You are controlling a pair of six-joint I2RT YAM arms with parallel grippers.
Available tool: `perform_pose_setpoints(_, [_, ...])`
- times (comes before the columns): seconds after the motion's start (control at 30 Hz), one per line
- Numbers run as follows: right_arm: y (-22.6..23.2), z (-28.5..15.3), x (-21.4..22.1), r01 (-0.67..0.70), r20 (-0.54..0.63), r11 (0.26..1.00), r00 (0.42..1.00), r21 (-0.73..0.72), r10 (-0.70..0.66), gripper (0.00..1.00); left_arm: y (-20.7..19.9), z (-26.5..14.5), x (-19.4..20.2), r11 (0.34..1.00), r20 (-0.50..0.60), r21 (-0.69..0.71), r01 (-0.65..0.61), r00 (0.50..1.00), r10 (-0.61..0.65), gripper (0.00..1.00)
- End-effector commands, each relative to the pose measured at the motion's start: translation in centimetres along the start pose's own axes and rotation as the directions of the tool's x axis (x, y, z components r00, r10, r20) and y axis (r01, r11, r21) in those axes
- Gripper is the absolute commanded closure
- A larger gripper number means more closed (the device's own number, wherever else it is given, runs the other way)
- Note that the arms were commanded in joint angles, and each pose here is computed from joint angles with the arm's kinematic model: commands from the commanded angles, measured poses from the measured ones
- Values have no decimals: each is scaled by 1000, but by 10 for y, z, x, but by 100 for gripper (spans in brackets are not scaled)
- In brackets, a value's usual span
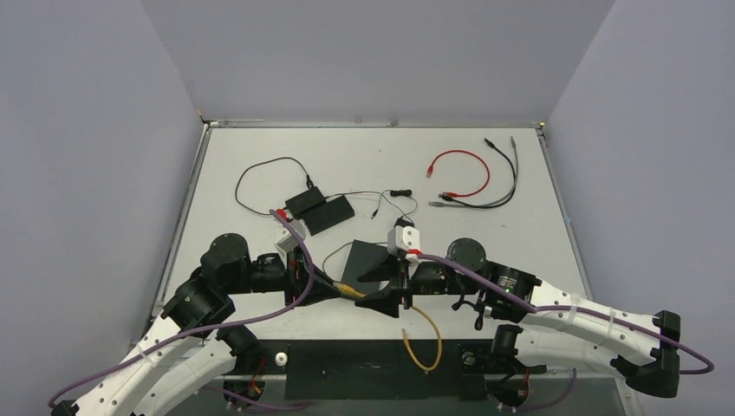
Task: Insert the plug into the switch port
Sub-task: Pick up the connector from the center of the board.
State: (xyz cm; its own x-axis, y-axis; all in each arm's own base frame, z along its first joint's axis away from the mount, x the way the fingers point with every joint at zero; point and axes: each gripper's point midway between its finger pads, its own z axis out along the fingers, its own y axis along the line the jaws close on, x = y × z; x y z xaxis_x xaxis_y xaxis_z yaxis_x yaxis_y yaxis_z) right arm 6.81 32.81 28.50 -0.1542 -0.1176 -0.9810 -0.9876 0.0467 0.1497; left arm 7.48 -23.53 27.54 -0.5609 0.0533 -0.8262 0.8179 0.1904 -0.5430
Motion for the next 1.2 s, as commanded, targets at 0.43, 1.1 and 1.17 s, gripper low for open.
perform_pose_setpoints(0.43, [3,16,-33,20,144,998,990,-62,-11,53,-26,-5,-11,985,67,129,-113,992,105,100])
perform_pose_setpoints(1.1, [15,23,-22,-14,116,988,993,-156,32,55,-31,-10,-12,980,93,143,-140,987,127,100])
perform_pose_setpoints(1.17, [13,24,-21,-17,111,989,993,-147,33,55,-32,-10,-12,979,95,146,-143,987,130,100])
